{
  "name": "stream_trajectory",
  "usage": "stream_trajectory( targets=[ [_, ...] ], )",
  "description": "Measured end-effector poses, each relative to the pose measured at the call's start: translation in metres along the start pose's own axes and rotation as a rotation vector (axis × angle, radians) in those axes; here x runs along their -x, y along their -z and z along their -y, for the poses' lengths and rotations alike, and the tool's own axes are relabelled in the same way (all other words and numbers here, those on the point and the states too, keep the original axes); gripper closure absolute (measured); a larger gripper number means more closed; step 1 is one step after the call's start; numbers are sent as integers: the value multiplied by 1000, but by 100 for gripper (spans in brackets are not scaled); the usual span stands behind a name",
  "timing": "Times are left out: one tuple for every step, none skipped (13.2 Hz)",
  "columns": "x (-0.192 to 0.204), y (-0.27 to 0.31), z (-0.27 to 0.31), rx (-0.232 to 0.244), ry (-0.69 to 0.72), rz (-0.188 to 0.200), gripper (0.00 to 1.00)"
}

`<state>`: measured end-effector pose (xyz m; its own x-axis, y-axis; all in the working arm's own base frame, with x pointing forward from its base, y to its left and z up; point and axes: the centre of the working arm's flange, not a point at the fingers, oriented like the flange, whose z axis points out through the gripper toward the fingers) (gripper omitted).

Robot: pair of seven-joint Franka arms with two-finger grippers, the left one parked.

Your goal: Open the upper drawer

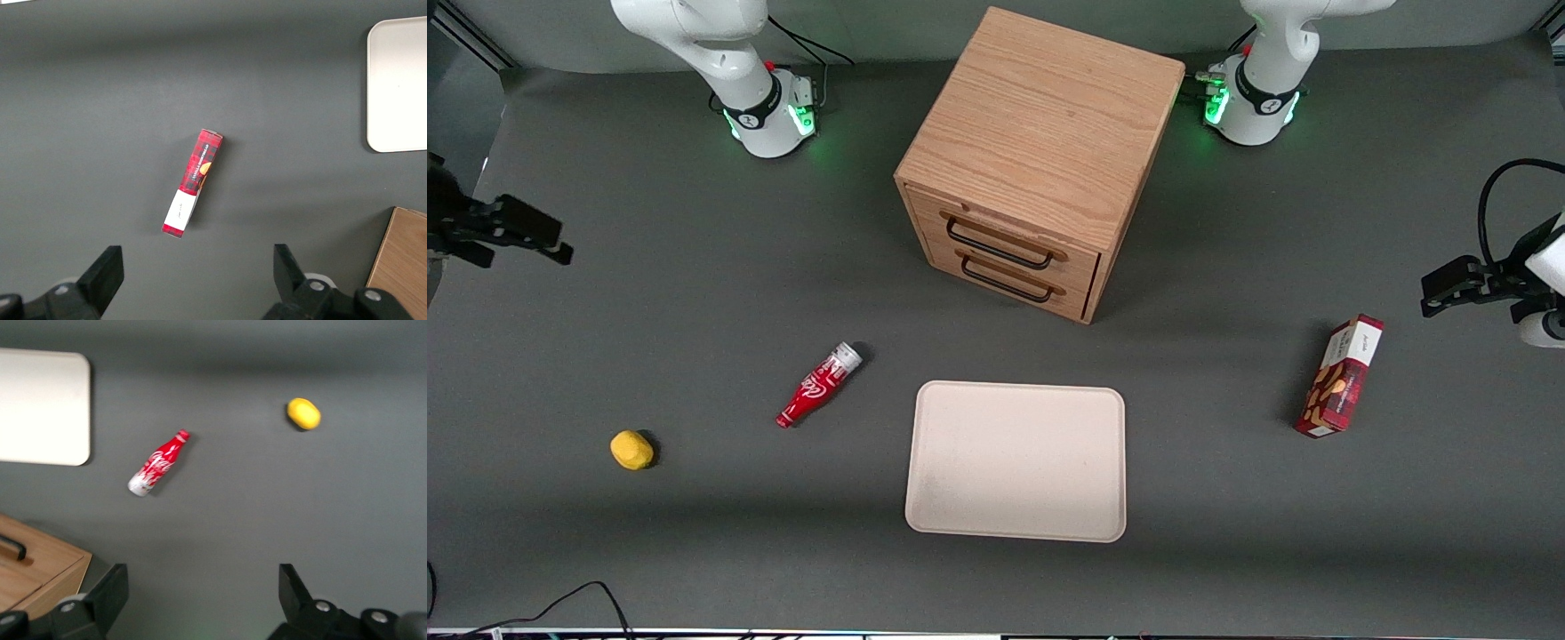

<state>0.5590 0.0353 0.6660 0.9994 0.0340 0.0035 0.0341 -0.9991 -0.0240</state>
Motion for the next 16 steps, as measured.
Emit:
stream_trajectory(
  targets=[
    [2, 1, 24, -1, 45, 0, 0],
    [4, 0, 50, -1, 92, 2, 0],
    [8, -1, 77, 1, 142, 7, 0],
    [13, -4, 104, -1, 189, 14, 0],
    [18, -8, 129, -4, 235, 23, 0],
    [22, -15, 152, -9, 278, 34, 0],
    [23, -24, 173, -16, 318, 47, 0],
    [22, -34, 191, -28, 353, 55, 0],
    [19, -46, 209, -44, 388, 59, 0],
    [17, -59, 229, -64, 425, 63, 0],
    [15, -73, 247, -87, 459, 68, 0],
    [13, -87, 265, -111, 491, 77, 0],
    [13, -103, 281, -133, 520, 93, 0],
    [13, -119, 297, -151, 546, 109, 0],
    [13, -134, 313, -167, 569, 117, 0],
    [14, -148, 327, -182, 589, 122, 0]
  ],
)
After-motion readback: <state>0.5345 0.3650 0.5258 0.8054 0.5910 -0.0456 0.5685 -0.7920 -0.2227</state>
